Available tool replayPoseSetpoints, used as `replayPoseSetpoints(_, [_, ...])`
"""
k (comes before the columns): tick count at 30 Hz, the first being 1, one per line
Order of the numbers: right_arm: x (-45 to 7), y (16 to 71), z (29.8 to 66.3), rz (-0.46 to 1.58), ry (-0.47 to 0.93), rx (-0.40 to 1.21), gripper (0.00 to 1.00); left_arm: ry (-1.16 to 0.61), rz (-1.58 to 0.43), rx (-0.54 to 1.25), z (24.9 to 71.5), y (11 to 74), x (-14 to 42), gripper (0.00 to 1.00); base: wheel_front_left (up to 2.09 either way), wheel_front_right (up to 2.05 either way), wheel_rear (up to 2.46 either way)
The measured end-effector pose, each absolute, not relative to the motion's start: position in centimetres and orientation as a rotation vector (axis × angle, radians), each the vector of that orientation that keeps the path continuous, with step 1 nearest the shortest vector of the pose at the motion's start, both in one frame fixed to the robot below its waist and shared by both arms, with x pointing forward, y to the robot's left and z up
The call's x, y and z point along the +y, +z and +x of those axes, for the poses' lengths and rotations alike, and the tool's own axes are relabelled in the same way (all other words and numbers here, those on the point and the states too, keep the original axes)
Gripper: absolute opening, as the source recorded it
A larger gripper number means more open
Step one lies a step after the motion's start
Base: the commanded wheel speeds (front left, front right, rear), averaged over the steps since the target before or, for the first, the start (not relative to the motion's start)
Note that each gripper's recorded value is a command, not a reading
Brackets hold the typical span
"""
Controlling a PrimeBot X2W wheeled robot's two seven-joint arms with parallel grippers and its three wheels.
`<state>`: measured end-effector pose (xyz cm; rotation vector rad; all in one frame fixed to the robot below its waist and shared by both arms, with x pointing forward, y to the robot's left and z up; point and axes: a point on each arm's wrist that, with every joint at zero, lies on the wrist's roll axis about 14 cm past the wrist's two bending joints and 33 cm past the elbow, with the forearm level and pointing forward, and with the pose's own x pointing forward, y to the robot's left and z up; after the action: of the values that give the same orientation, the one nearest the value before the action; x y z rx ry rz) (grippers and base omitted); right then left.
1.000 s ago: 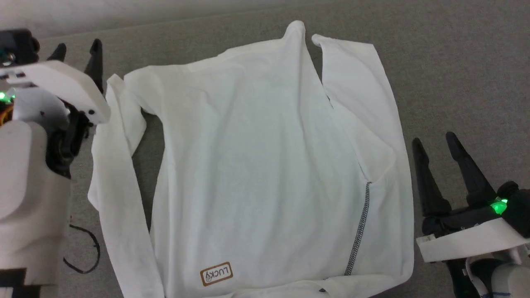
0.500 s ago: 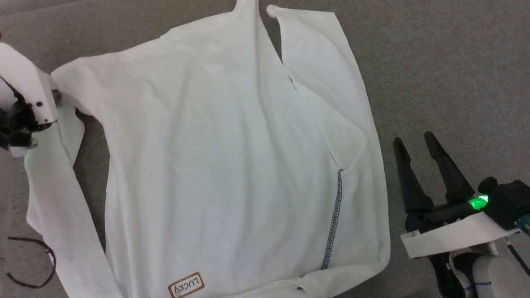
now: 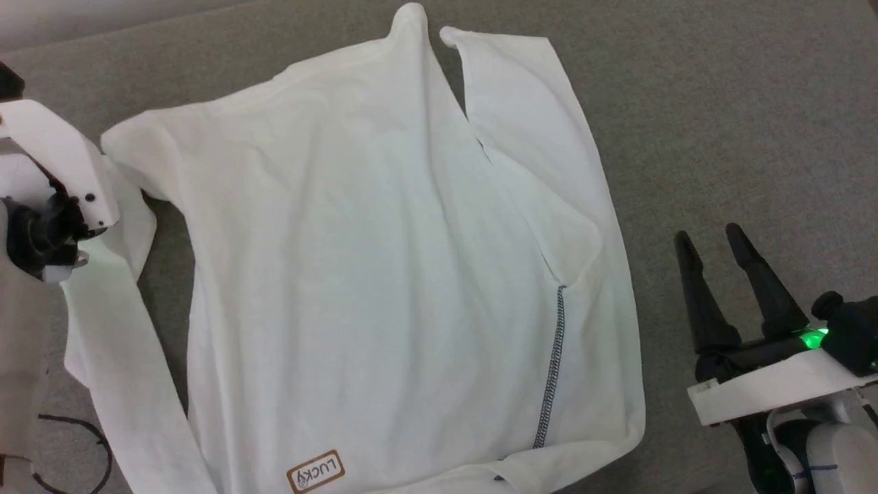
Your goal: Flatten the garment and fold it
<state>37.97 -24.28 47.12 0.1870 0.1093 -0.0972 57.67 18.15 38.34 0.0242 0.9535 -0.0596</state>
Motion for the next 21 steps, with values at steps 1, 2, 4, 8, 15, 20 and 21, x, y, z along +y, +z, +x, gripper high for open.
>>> replayPoseSetpoints(1, [-24.4, 47.3, 37.8, 0.183, -0.1, 0.105, 1.0, -0.057, 0.024, 0.919, 57.7, 39.0, 18.3, 0.0, 0.0, 0.0, 0.0])
replayPoseSetpoints(2, [-24.6, 47.6, 37.6, 0.179, -0.106, 0.101, 1.0, -0.055, 0.025, 0.878, 57.8, 39.9, 18.5, 0.0, 0.0, 0.0, 0.0])
replayPoseSetpoints(4, [-24.7, 47.8, 37.0, 0.176, -0.109, 0.104, 1.0, -0.053, 0.035, 0.781, 58.3, 42.4, 18.8, 0.0, 0.0, 0.0, 0.0])
replayPoseSetpoints(8, [-24.8, 48.5, 35.8, 0.171, -0.115, 0.099, 1.0, -0.083, 0.073, 0.634, 58.1, 47.5, 18.6, 0.0, 0.0, 0.0, 0.0])
replayPoseSetpoints(15, [-24.8, 51.0, 34.3, 0.142, -0.114, 0.058, 1.0, -0.24, 0.157, 0.468, 54.5, 54.2, 15.2, 0.0, 0.0, 0.0, 0.0])
replayPoseSetpoints(20, [-24.8, 52.9, 33.3, 0.126, -0.117, 0.016, 1.0, -0.436, 0.178, 0.429, 49.0, 55.3, 9.6, 0.0, 0.0, 0.0, 0.0])
replayPoseSetpoints(21, [-24.9, 53.4, 33.1, 0.119, -0.12, 0.003, 1.0, -0.475, 0.177, 0.422, 47.8, 55.3, 8.2, 0.0, 0.0, 0.0, 0.0])
